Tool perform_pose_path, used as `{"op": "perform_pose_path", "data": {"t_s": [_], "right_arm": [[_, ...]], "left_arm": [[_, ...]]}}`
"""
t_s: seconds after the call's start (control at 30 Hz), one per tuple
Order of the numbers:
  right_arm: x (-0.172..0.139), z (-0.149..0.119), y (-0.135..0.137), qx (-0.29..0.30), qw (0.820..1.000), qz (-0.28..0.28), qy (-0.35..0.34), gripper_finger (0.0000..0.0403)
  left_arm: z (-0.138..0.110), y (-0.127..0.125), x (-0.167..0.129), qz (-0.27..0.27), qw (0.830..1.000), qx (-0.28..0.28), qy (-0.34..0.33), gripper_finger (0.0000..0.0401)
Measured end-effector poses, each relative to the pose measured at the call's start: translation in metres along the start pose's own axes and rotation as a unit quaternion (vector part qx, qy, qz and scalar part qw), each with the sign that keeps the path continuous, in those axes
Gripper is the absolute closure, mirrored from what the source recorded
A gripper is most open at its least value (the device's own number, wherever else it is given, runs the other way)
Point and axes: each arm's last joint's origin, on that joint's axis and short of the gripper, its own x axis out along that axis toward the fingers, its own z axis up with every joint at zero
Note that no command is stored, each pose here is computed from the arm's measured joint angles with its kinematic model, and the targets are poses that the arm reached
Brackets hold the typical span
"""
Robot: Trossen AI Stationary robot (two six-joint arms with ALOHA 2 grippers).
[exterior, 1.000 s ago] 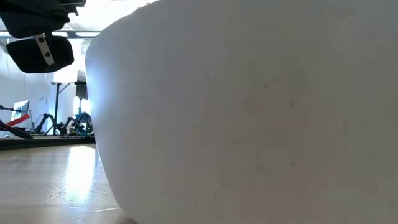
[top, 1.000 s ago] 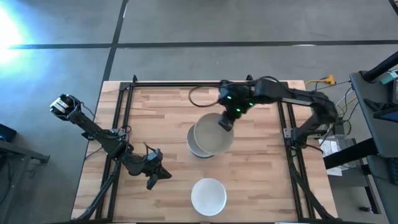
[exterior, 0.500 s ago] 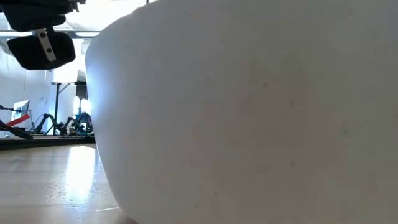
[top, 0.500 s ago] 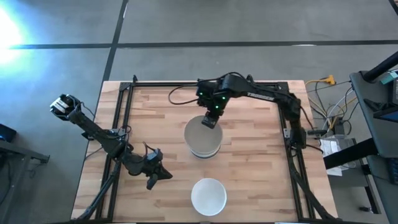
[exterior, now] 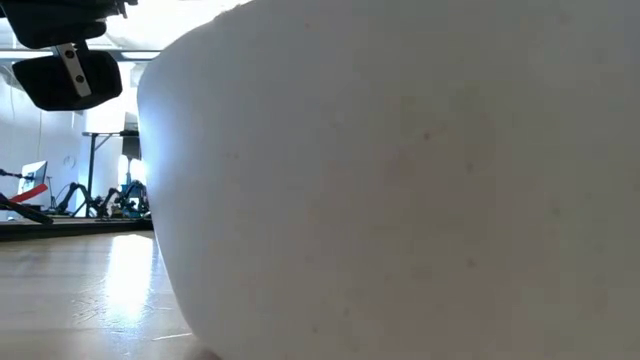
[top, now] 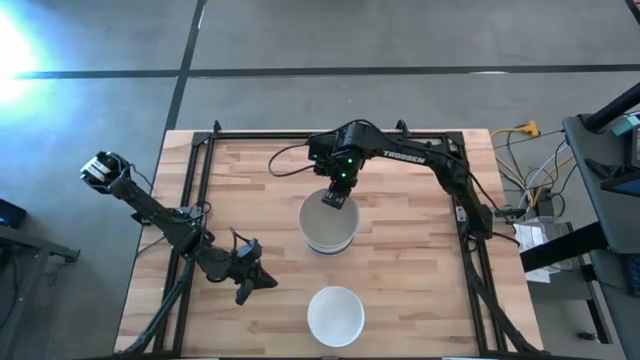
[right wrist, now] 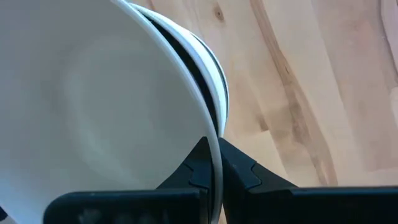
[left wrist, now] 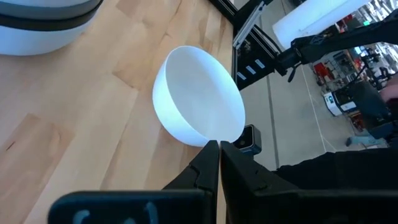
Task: Nest bowls inside each other
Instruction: Stack the brown bowl on the other brown bowl
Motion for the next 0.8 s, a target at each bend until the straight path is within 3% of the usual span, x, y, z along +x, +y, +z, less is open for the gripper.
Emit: {"op": "perform_pose_path", "data": {"t_s": [0.47, 0.8], "right_arm": [[0.015, 0.001, -0.001, -0.002, 1.0, -0.001, 0.009, 0.0392], [0.018, 0.001, 0.004, -0.006, 1.0, 0.001, 0.002, 0.0332]], "left_arm": [[0.0, 0.0, 0.0, 0.001, 1.0, 0.005, 0.0, 0.0401], [0.0, 0.001, 0.0, 0.003, 1.0, 0.005, -0.001, 0.0401]]}}
